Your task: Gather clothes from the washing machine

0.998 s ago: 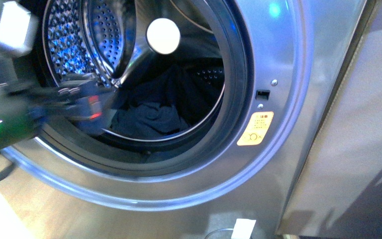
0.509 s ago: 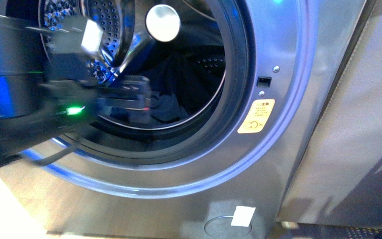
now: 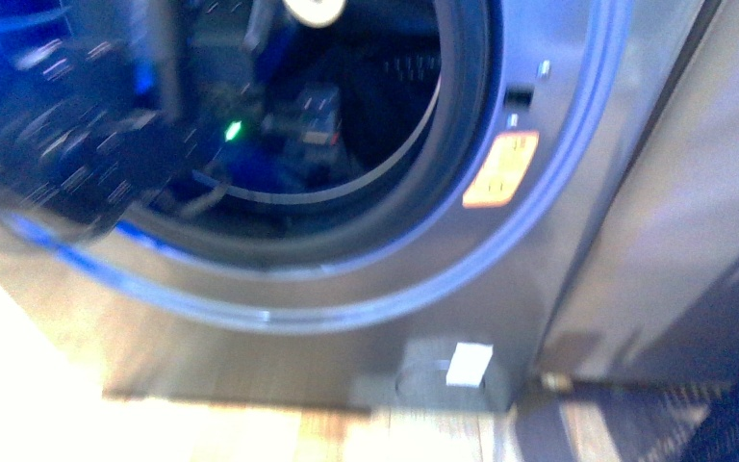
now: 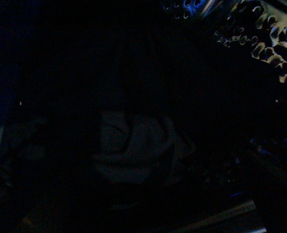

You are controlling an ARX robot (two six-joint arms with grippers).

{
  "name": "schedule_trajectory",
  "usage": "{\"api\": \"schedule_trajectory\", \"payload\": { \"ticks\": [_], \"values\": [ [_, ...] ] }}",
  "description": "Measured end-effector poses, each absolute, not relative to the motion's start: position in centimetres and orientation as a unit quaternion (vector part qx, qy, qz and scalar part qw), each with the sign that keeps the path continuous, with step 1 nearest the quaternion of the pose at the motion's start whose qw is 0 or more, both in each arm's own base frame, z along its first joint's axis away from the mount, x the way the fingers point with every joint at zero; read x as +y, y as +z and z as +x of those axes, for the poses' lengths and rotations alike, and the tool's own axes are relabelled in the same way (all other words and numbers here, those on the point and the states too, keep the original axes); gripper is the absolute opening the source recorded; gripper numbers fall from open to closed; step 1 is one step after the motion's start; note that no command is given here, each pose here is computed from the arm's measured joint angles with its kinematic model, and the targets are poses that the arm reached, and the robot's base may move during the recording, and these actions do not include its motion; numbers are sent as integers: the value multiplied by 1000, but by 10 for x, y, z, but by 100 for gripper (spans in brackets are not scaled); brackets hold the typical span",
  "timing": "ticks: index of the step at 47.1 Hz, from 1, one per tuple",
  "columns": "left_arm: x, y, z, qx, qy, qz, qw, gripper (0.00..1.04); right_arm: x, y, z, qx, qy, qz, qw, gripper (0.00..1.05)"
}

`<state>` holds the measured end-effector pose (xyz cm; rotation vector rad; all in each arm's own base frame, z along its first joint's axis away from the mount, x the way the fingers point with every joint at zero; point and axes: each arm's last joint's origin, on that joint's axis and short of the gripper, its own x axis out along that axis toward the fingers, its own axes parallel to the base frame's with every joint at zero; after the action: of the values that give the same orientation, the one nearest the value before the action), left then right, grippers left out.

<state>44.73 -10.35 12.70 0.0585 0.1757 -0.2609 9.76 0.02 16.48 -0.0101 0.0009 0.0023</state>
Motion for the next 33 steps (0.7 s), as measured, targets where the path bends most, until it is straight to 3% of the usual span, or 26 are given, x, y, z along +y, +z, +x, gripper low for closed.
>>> {"api": "schedule_trajectory", "payload": {
  "ticks": [33],
  "values": [
    [-108,96,539,139,-120,55,981,98,0,165,98,0,1,-5,1000,97]
  ]
}}
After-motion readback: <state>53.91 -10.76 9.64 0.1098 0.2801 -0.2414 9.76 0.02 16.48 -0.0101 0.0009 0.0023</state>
